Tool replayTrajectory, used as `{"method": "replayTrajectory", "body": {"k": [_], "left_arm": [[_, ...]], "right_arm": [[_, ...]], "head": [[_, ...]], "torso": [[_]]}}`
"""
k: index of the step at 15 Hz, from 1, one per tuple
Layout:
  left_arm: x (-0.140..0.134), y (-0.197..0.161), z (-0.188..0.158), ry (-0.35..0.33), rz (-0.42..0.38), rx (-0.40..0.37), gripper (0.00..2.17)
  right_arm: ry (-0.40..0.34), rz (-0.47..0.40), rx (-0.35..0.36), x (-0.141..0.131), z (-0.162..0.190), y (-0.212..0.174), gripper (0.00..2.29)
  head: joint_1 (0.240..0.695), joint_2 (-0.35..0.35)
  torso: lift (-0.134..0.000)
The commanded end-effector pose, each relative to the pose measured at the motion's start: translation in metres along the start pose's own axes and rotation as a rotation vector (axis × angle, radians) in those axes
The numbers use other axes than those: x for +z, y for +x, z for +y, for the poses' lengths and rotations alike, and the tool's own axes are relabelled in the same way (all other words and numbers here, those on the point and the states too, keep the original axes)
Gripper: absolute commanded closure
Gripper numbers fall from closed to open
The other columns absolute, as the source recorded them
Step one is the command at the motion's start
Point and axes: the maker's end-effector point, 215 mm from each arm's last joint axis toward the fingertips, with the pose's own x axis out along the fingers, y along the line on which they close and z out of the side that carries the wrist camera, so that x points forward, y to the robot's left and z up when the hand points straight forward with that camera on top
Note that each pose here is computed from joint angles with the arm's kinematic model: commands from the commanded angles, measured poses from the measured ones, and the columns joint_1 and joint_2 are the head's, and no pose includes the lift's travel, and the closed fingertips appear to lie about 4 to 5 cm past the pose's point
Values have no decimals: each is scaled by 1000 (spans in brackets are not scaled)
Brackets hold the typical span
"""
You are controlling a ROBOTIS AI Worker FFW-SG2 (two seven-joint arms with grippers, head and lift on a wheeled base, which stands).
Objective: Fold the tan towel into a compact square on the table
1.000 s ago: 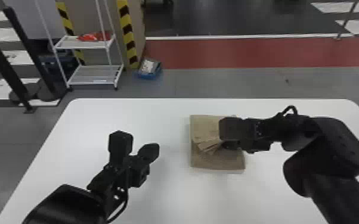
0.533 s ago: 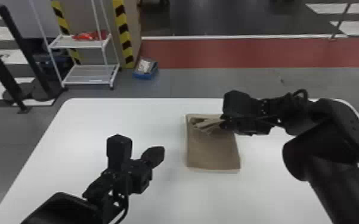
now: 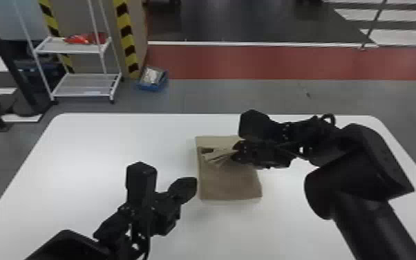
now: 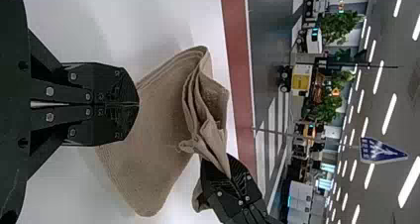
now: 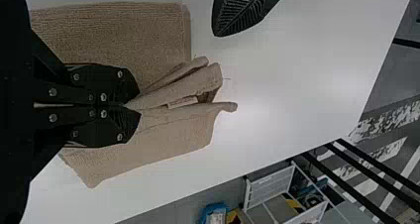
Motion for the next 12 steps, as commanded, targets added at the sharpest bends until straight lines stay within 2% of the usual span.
{"method": "replayTrajectory", "body": {"k": [1,4,7,8,10,12], "left_arm": [[-6,1,-19,-8,11,-34,2138],[-27,10,-45,-2,50,-72,2138],[-37,18,-48,-19,66,-85,2138],[-36,20,-47,-23,59,-81,2138],[-12,19,-46,-13,-25,-72,2138],[-9,20,-44,-6,-33,-65,2138]], "right_arm": [[-4,-5,-5,3,-2,0,1477],[17,5,2,-1,5,3,1477],[20,11,7,-4,9,4,1477],[23,11,9,-4,9,4,1477],[23,11,11,-4,10,4,1477],[24,12,13,-4,10,4,1477]], "head": [[695,-19],[695,-34],[695,-62],[695,-66],[695,-72],[695,-73]], "torso": [[-109],[-109],[-109],[-109],[-109],[-109]]}}
